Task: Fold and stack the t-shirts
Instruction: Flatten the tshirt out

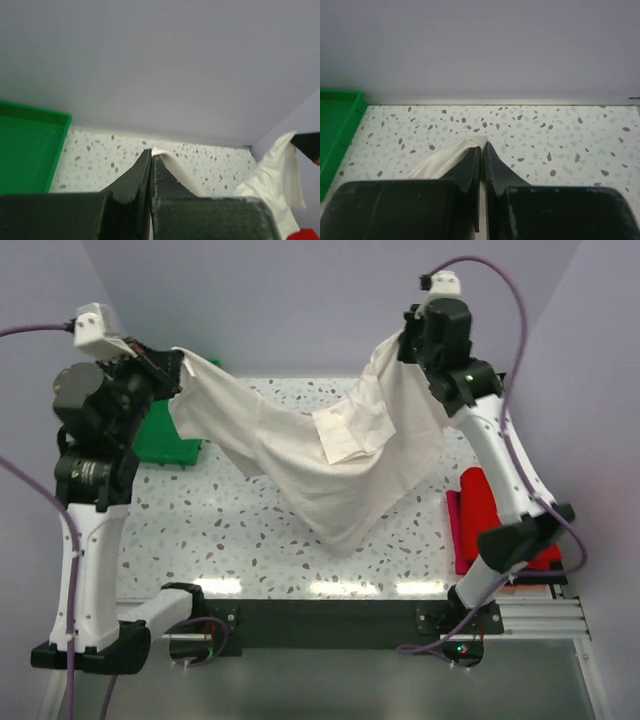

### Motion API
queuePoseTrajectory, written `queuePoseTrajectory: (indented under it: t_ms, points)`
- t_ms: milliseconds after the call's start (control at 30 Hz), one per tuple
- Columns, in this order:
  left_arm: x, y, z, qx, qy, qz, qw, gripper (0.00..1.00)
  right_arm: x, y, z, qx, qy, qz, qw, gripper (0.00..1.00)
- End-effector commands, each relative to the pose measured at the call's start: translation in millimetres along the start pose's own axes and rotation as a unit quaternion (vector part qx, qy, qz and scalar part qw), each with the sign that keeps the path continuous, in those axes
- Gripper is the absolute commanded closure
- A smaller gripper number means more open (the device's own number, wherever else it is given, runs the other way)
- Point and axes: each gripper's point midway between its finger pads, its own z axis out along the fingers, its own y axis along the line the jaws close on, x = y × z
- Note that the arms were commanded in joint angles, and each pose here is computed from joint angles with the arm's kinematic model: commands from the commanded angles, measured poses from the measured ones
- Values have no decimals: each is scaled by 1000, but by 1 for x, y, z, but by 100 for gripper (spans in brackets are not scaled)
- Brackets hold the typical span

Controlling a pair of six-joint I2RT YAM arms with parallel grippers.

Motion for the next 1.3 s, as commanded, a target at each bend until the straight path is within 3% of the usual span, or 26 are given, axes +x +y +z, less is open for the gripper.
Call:
queuePoseTrajectory:
  t_ms: [0,67,100,133,233,267,300,333,367,400,467,500,567,600,800,1267]
  points:
    - [93,36,47,-37,111,-33,993,100,66,36,93,-49,72,-30,996,100]
    - [141,53,51,-53,156,-52,985,100,77,45,117,-53,102,-32,993,87]
    - [177,68,48,-73,186,-65,978,100,90,54,142,-59,115,-24,991,74]
    - [189,74,46,-84,192,-69,975,100,116,52,145,-52,157,-27,986,51]
    - [234,92,33,-106,229,-80,964,100,140,47,140,-31,201,-8,979,37]
    - [242,95,29,-108,234,-83,963,100,143,45,137,-26,201,0,979,36]
    - [247,95,25,-105,237,-86,962,100,190,34,127,-6,252,7,968,35]
    - [259,99,20,-108,247,-89,959,100,159,33,109,-12,209,25,977,33]
    - [262,99,16,-107,249,-90,958,100,162,29,95,-6,209,44,977,33]
    - [270,101,12,-110,256,-93,956,100,210,14,79,14,256,38,966,32]
    - [271,99,9,-104,256,-96,956,100,199,2,42,28,234,69,969,32]
    - [277,100,6,-103,263,-97,954,100,243,-11,23,45,275,65,958,32]
    - [279,100,2,-105,265,-99,953,100,241,-19,-9,52,260,100,959,33]
    - [283,102,-1,-106,269,-97,952,100,276,-29,-28,60,293,100,949,33]
    - [285,100,-8,-99,269,-98,953,100,346,-55,-94,96,336,158,924,37]
    - [294,100,-13,-91,280,-97,951,100,405,-75,-100,151,377,151,901,41]
